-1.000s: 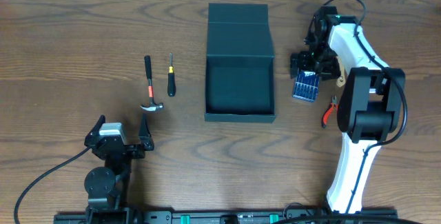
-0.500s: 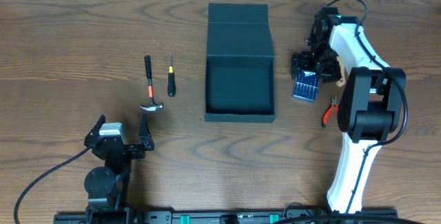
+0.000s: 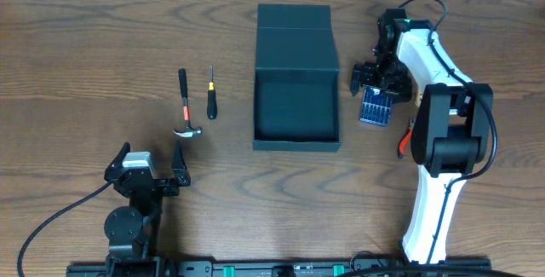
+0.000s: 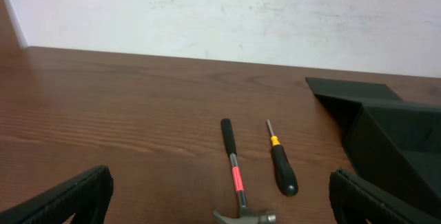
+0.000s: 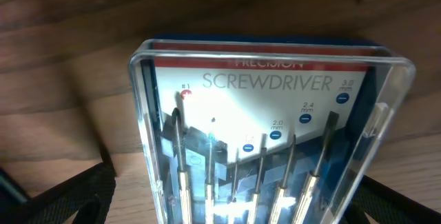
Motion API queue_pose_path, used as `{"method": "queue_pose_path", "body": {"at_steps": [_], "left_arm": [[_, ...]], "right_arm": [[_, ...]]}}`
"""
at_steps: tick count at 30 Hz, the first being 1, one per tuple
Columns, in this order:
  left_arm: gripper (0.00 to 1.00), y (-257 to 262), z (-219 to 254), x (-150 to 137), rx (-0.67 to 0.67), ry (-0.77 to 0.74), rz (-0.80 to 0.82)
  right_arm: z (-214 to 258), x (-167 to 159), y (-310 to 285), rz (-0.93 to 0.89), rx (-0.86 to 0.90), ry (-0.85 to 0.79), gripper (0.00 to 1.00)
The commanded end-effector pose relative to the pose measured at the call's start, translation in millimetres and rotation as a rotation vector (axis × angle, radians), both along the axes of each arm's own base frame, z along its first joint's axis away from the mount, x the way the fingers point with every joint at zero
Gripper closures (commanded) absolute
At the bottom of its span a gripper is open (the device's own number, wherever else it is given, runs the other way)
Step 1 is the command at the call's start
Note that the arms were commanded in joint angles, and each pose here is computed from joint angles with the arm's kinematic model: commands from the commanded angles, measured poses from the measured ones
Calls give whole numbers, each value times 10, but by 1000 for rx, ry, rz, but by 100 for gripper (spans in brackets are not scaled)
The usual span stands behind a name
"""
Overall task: Pack container
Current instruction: 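Lower the right gripper onto the blue screwdriver set case and grasp it, then lift the screwdriver case with the right gripper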
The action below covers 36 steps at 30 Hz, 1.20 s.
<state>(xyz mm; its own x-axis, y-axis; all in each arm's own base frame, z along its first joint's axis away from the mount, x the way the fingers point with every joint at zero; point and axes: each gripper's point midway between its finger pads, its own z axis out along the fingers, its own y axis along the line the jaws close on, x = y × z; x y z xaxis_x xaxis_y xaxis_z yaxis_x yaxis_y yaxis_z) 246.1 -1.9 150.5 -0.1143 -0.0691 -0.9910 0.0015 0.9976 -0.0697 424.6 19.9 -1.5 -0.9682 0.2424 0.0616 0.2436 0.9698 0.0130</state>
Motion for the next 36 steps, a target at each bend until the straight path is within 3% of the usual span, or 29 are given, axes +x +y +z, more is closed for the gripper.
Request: {"method": "queue_pose_path", "body": {"at_steps": [1, 12, 17, 21, 26, 32, 36], "left_arm": [[2, -27, -65, 0, 5, 12, -14], [1, -27, -65, 0, 5, 12, -14], [1, -27, -65, 0, 5, 12, -14], [2, -27, -65, 0, 5, 12, -14], [1, -27, -65, 0, 5, 12, -14], [1, -27, -65, 0, 5, 12, -14], [1, -27, -65, 0, 5, 12, -14]], "right_arm": [[-80, -58, 6, -23, -16, 31, 1], [-74, -119, -165, -29, -67, 56, 6], [-73, -127, -214, -36, -70, 59, 29], [-72, -134, -214, -36, -70, 62, 37], [-71, -136, -216, -35, -70, 63, 57], [-72, -129, -221, -19, -72, 60, 59], [-47, -91, -228, -9, -76, 47, 68]]}}
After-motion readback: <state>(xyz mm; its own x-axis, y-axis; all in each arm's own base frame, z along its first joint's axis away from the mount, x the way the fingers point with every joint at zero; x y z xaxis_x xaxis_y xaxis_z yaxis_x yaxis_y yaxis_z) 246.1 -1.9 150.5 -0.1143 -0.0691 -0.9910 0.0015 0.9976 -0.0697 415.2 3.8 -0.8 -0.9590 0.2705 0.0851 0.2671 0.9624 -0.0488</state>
